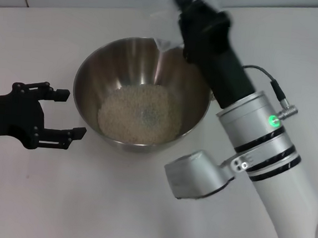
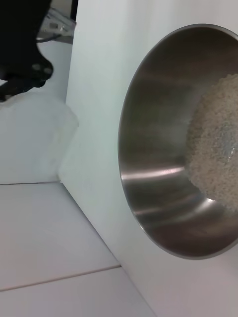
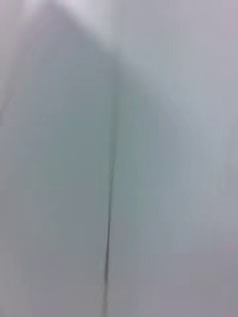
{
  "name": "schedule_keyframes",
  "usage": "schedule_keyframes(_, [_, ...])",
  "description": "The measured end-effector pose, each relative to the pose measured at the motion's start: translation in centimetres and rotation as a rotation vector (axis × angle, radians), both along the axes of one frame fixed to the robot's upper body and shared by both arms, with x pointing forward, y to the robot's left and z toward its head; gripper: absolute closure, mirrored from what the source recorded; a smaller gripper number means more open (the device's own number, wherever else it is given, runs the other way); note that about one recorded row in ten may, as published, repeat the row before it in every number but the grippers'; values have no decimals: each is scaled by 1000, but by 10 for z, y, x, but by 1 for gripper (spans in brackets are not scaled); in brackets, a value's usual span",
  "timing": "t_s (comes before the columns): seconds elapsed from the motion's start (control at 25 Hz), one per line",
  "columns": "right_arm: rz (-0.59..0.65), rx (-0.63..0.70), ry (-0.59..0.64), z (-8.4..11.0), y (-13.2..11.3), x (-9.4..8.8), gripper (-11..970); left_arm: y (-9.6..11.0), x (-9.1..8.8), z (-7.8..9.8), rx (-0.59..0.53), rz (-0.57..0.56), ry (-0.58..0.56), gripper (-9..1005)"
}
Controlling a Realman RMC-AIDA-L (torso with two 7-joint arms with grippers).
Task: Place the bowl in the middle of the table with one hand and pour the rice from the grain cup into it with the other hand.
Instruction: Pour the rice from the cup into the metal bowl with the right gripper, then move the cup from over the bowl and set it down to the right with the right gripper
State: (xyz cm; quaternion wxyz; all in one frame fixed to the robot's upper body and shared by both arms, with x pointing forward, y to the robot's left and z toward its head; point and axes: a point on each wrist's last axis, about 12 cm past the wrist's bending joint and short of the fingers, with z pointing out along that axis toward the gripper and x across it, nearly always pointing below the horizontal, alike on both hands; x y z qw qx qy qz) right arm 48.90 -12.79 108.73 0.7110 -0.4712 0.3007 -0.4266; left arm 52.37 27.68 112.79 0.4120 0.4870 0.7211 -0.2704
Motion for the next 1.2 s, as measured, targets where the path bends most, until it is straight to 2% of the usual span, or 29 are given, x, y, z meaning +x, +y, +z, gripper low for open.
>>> schedule_keyframes(0.2, [-4, 455, 243, -1, -13, 0, 947, 0, 0, 1, 0, -1, -5, 130])
schedule_keyframes(0.36, [81, 835, 371, -9, -34, 1, 947, -1, 1, 1, -2, -2, -7, 129])
schedule_keyframes(0.6, [118, 1147, 426, -30, -79, 6, 948, -1, 1, 2, -3, -3, -8, 130])
schedule_keyframes(0.76, [135, 1282, 477, -46, -109, 10, 947, -1, 1, 2, -2, -3, -9, 129])
schedule_keyframes(0.92, [129, 1323, 557, -57, -130, 20, 946, -2, 1, 2, -3, -5, -9, 129])
schedule_keyframes(1.08, [103, 1340, 653, -65, -141, 30, 949, -3, 2, 2, -4, -8, -9, 129])
schedule_keyframes(1.2, [74, 1290, 750, -72, -137, 38, 947, -5, 3, 2, -3, -16, -8, 130])
